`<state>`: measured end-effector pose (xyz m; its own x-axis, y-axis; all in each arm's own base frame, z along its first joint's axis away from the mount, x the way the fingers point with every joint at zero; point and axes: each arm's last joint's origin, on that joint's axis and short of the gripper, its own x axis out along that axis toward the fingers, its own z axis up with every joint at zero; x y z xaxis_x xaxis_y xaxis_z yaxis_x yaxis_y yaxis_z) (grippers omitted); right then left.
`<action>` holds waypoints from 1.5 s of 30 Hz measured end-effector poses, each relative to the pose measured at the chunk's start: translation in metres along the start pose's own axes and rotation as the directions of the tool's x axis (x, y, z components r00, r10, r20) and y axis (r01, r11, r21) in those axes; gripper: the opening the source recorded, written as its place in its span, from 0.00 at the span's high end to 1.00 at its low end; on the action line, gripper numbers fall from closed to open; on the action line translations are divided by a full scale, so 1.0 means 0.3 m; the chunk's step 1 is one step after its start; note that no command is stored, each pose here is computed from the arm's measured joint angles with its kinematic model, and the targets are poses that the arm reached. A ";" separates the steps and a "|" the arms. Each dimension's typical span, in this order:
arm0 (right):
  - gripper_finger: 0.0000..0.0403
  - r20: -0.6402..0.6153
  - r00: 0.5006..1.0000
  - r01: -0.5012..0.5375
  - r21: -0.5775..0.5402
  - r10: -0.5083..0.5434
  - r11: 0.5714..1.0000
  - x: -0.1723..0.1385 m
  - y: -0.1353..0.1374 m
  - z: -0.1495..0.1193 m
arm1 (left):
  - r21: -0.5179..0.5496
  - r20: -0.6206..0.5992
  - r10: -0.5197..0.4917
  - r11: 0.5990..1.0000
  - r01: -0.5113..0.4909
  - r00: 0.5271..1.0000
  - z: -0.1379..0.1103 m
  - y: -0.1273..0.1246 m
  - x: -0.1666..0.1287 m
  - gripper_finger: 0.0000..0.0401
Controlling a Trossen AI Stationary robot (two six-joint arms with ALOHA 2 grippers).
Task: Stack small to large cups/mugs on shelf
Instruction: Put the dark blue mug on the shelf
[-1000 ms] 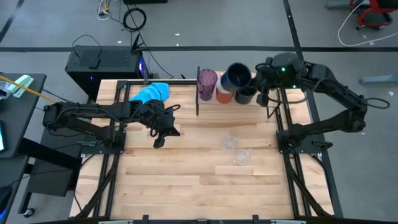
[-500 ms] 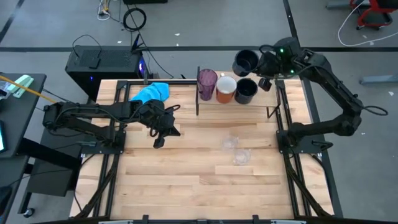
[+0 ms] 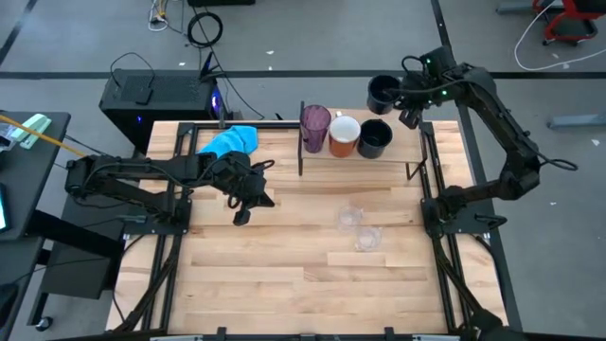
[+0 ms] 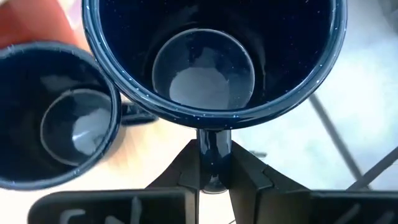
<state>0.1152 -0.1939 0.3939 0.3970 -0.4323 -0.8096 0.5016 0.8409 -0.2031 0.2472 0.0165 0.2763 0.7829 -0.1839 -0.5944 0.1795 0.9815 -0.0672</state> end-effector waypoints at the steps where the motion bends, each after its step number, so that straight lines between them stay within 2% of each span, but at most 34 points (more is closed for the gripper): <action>1: 0.87 -0.013 1.000 -0.013 0.009 0.013 1.000 0.007 -0.006 -0.005 | 0.000 0.000 0.000 1.000 0.000 1.000 0.000 0.000 0.000 0.95; 6: 0.87 -0.084 0.995 -0.044 0.054 0.049 0.998 0.038 -0.030 -0.025 | 0.001 0.000 0.000 1.000 0.000 1.000 0.000 0.000 0.000 0.97; 13: 0.87 -0.100 0.993 -0.055 0.061 0.060 0.997 0.062 -0.039 -0.021 | 0.001 0.000 0.000 1.000 0.000 1.000 0.000 0.000 0.000 0.95; 19: 0.87 -0.103 0.995 -0.007 0.080 0.015 0.997 0.063 -0.054 -0.021 | 0.001 0.001 0.000 1.000 0.000 1.000 0.000 0.000 0.000 0.96; 25: 0.87 -0.185 0.983 0.046 0.152 -0.017 0.987 0.057 -0.069 -0.051 | 0.001 0.001 0.000 1.000 0.000 1.000 0.000 0.000 0.000 0.96; 34: 0.87 -0.265 0.963 0.011 0.204 0.045 0.979 0.053 -0.042 -0.072 | 0.001 0.000 0.019 1.000 -0.019 1.000 0.000 0.003 0.000 0.96; 45: 0.86 -0.248 0.966 -0.017 0.218 0.073 0.976 0.061 0.006 -0.042 | 0.003 0.004 0.035 0.999 -0.035 0.999 0.002 0.005 0.000 0.95</action>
<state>0.1137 -0.1963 0.3718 0.2292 -0.2759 -0.9335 0.6504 0.7569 -0.0640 0.2477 0.0179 0.2767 0.7909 -0.1492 -0.5935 0.1533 0.9872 -0.0439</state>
